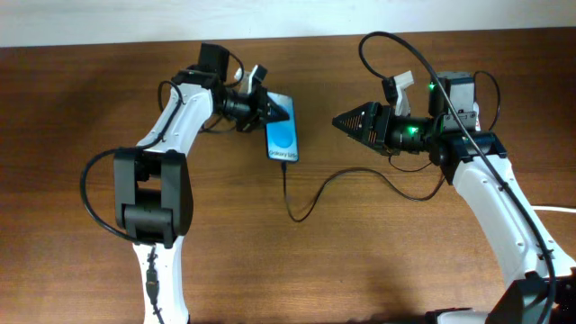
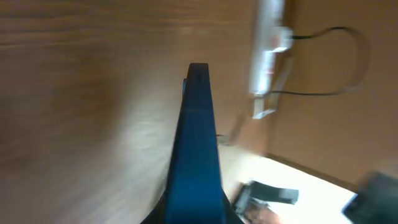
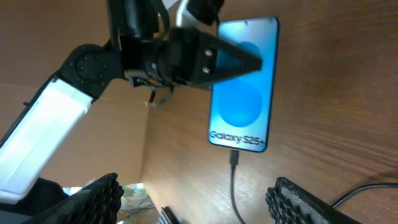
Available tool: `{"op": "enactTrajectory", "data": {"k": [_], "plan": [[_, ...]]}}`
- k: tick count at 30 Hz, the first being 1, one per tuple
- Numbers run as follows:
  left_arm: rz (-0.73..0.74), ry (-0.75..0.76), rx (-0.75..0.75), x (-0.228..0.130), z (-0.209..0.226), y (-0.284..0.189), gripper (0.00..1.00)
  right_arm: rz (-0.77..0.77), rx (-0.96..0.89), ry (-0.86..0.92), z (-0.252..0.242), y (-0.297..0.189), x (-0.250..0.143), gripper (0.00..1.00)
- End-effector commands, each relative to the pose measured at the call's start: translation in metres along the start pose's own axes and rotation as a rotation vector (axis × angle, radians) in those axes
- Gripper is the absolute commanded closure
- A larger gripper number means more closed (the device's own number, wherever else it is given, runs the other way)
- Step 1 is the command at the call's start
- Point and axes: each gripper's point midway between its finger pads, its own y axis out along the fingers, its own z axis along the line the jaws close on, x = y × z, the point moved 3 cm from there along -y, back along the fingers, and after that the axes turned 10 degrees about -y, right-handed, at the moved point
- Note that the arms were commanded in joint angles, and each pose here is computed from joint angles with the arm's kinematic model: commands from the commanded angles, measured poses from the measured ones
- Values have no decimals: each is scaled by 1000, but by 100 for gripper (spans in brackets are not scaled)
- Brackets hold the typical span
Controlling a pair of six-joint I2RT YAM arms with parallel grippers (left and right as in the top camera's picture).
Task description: Plug charger to phone and switch on socket
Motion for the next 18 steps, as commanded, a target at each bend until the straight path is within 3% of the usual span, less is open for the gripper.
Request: {"op": "enactTrajectory", "data": {"k": [1, 11, 18], "plan": [[-43, 81, 173, -6, 17, 8, 100, -12, -20, -22, -3, -2, 3, 20], [-23, 92, 331, -24, 37, 34, 100, -2, -23, -6, -5, -2, 0, 20], [-27, 91, 339, -23, 38, 33, 100, 0, -23, -4, -5, -2, -1, 20]]}}
